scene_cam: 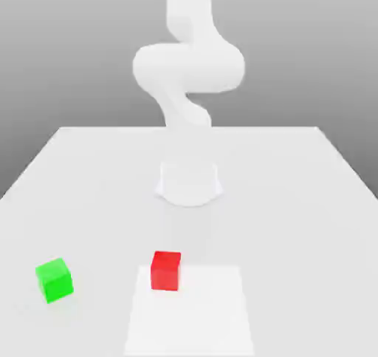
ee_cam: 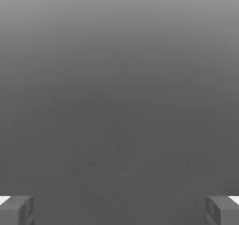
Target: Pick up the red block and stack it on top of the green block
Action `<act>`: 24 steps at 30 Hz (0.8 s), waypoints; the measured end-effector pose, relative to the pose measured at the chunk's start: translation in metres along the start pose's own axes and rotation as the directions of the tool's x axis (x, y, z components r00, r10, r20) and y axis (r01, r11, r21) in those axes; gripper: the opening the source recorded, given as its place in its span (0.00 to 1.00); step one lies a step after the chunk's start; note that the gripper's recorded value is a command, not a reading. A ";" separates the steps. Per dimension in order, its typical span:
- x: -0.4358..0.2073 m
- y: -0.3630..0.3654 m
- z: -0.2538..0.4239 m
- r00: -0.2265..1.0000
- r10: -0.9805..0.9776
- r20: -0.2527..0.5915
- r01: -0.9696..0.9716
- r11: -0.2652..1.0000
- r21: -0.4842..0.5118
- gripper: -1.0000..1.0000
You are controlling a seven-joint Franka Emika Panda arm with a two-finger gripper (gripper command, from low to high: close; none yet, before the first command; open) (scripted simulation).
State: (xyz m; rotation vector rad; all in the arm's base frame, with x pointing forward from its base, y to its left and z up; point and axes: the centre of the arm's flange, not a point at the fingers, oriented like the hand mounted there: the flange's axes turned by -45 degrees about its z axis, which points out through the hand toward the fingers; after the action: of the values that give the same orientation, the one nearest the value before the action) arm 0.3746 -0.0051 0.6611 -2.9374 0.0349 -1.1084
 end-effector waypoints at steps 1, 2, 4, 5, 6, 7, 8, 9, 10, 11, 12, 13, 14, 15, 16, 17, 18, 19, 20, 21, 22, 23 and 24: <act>-0.008 0.003 0.026 0.999 0.003 0.038 -0.003 1.000 -0.004 0.50; -0.016 0.005 0.052 0.997 0.007 0.075 -0.006 1.000 -0.007 0.50; -0.038 0.010 0.099 0.989 0.014 0.149 -0.012 1.000 -0.015 0.50; -0.050 0.013 0.121 0.983 0.018 0.185 -0.015 1.000 -0.018 0.50; -0.064 0.016 0.142 0.975 0.022 0.221 -0.018 1.000 -0.021 0.50; -0.078 0.018 0.163 0.966 0.026 0.257 -0.021 0.999 -0.024 0.50; -0.094 0.021 0.182 0.956 0.030 0.293 -0.023 0.999 -0.027 0.50; -0.111 0.023 0.200 0.944 0.035 0.328 -0.026 0.999 -0.031 0.50; -0.130 0.026 0.218 0.931 0.040 0.364 -0.029 0.999 -0.034 0.50; -0.149 0.028 0.234 0.915 0.044 0.400 -0.032 0.999 -0.037 0.50; -0.170 0.031 0.250 0.898 0.049 0.436 -0.035 0.999 -0.040 0.50; -0.192 0.033 0.264 0.879 0.055 0.473 -0.038 0.998 -0.044 0.50; -0.215 0.035 0.277 0.858 0.060 0.510 -0.042 0.998 -0.047 0.50; -0.240 0.037 0.289 0.834 0.065 0.547 -0.045 0.998 -0.050 0.50; -0.267 0.039 0.300 0.808 0.071 0.585 -0.048 0.997 -0.054 0.50; -0.292 0.040 0.312 0.782 0.076 0.618 -0.051 0.997 -0.057 0.50; -0.311 0.041 0.322 0.766 0.079 0.638 -0.053 0.997 -0.059 0.50; -0.323 0.042 0.330 0.757 0.080 0.648 -0.054 0.997 -0.060 0.50; -0.332 0.043 0.337 0.753 0.082 0.653 -0.055 0.997 -0.061 0.50; -0.339 0.042 0.344 0.751 0.081 0.655 -0.055 0.997 -0.061 0.50; -0.346 0.043 0.350 0.750 0.081 0.657 -0.055 0.997 -0.061 0.50; -0.352 0.043 0.357 0.749 0.082 0.657 -0.055 0.997 -0.062 0.50; -0.359 0.043 0.363 0.749 0.082 0.657 -0.055 0.997 -0.062 0.50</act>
State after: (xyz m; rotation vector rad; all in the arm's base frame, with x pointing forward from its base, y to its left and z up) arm 0.3441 -0.0424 0.1515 -3.1379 0.1604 -0.0007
